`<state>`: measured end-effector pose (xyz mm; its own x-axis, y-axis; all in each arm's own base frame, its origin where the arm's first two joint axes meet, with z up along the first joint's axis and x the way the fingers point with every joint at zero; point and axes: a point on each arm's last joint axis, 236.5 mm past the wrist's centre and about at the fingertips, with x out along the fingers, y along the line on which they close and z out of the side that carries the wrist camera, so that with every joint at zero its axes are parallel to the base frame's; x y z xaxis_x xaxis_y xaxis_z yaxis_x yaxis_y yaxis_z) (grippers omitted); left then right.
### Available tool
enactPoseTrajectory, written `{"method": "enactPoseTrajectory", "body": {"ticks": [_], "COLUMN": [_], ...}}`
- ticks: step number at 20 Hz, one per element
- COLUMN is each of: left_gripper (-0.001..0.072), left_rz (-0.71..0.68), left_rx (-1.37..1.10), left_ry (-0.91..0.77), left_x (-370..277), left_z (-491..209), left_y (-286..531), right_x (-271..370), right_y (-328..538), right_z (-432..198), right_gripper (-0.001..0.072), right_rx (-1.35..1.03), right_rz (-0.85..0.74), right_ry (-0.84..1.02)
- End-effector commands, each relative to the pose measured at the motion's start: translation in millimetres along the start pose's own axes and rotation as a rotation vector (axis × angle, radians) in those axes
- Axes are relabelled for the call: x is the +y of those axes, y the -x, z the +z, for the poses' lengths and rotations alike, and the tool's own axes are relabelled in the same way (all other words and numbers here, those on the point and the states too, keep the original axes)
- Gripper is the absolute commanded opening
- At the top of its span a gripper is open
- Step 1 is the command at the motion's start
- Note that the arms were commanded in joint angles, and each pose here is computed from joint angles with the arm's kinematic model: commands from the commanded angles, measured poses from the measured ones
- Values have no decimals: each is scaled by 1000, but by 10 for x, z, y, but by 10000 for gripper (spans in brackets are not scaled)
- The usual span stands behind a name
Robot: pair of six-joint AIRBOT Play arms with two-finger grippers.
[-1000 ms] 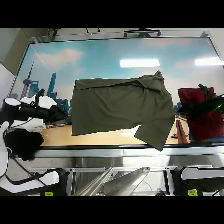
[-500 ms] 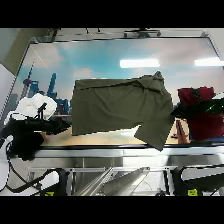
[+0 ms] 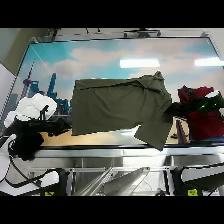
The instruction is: Fold the shirts.
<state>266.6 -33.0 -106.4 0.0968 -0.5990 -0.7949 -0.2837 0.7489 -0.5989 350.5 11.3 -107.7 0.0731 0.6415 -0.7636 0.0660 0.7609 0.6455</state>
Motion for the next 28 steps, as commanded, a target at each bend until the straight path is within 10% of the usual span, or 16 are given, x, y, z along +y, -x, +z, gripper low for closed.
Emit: {"method": "enactPoseTrajectory", "body": {"ticks": [1,9,10,13,16,17,23,28], "left_gripper": [286,264,101,26,29,28,20,22], "left_rz": [-70,-64,-60,-54,-55,-66,-489,-869], "left_rx": [54,156,146,84,52,45,-99,-603], "left_ry": [-4,-49,-60,-104,-127,-129,-356,-978], "left_x": [-92,-215,-227,-321,-390,-432,-1830,-3574], "left_z": [-59,-229,-201,-37,82,101,329,-475], "left_y": [-151,-438,-408,-275,-200,-199,817,3232], "right_x": [65,75,58,18,102,179,1396,3324], "right_y": [-6,20,33,75,93,99,978,3080], "right_z": [-46,-133,-131,-116,-32,6,224,-242], "right_gripper": [383,364,364,363,16,19,19,19], "right_rx": [21,54,51,36,-2,-17,-273,-953], "right_rz": [23,34,33,37,80,110,357,292], "right_ry": [3,-1,-5,-21,-35,-37,200,728]}}
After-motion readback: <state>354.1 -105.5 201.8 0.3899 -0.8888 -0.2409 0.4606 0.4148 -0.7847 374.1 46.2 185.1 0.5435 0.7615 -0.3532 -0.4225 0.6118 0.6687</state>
